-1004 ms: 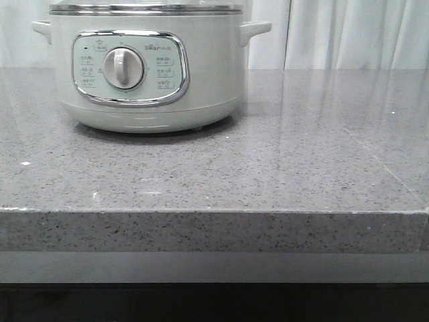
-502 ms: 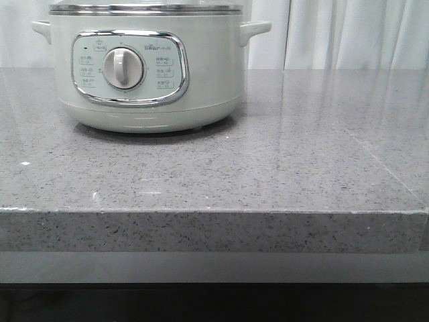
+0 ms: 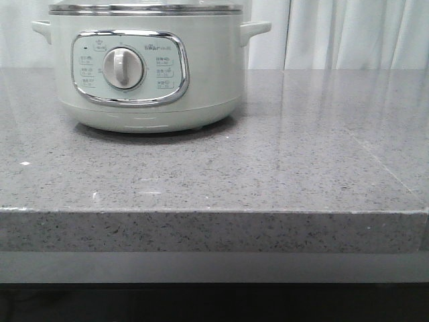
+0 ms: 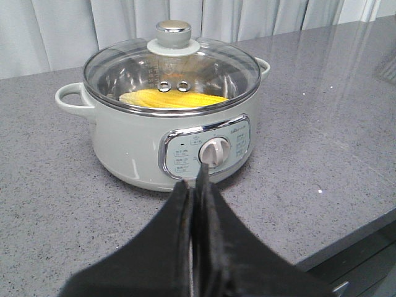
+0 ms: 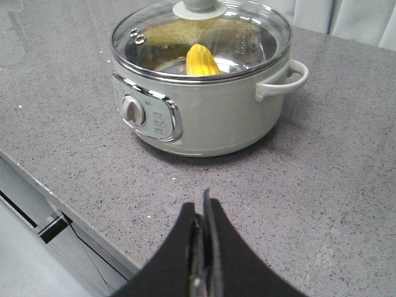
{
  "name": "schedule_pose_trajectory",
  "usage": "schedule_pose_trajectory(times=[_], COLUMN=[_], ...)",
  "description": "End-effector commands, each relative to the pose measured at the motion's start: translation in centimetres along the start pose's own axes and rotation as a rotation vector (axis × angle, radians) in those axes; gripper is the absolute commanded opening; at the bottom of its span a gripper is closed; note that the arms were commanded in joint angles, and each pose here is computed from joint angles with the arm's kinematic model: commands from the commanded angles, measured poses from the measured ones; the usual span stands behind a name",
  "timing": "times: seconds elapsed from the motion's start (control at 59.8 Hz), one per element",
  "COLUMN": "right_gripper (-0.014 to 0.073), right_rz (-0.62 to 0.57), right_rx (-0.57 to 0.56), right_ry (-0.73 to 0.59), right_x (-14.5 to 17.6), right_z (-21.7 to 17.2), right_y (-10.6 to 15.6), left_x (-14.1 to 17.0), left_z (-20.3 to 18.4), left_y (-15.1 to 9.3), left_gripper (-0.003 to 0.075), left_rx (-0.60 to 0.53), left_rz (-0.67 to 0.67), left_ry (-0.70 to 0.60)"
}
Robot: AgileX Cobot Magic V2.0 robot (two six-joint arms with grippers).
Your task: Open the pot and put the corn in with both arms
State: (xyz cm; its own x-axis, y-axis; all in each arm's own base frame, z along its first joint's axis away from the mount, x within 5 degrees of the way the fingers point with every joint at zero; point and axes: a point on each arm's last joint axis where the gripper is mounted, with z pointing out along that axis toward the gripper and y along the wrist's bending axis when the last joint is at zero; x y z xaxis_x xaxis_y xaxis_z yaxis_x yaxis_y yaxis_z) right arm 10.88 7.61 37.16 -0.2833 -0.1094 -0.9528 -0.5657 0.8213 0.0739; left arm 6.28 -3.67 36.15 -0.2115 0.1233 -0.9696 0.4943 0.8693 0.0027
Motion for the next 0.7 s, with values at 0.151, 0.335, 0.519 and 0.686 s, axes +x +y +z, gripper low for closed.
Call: schedule_pose_trajectory(times=[0.151, 0.335, 0.519, 0.686], right_gripper=[-0.0067, -0.0067, -0.0067, -0.0067], right_rz=[-0.003, -0.003, -0.003, -0.003], right_rx=[-0.004, -0.004, -0.004, -0.004], right_ry=[-0.101, -0.101, -0.101, -0.101], right_x=[-1.4, -1.4, -1.4, -1.4], right_z=[-0.5, -0.5, -0.5, -0.5], right_y=[0.1, 0.1, 0.1, 0.1], left_x=[-1.3, 1.1, 4.9, 7.9], left_z=[-0.5, -2.2, -2.6, -1.0], left_y=[0.0, 0.6, 1.0, 1.6], left_gripper=[-0.002, -0.002, -0.002, -0.002], left_rx=[-0.001, -0.133, -0.285, -0.352], left_rz=[-0.016, 0.018, 0.009, -0.036], left_ry=[-0.114, -0.245, -0.31, -0.292])
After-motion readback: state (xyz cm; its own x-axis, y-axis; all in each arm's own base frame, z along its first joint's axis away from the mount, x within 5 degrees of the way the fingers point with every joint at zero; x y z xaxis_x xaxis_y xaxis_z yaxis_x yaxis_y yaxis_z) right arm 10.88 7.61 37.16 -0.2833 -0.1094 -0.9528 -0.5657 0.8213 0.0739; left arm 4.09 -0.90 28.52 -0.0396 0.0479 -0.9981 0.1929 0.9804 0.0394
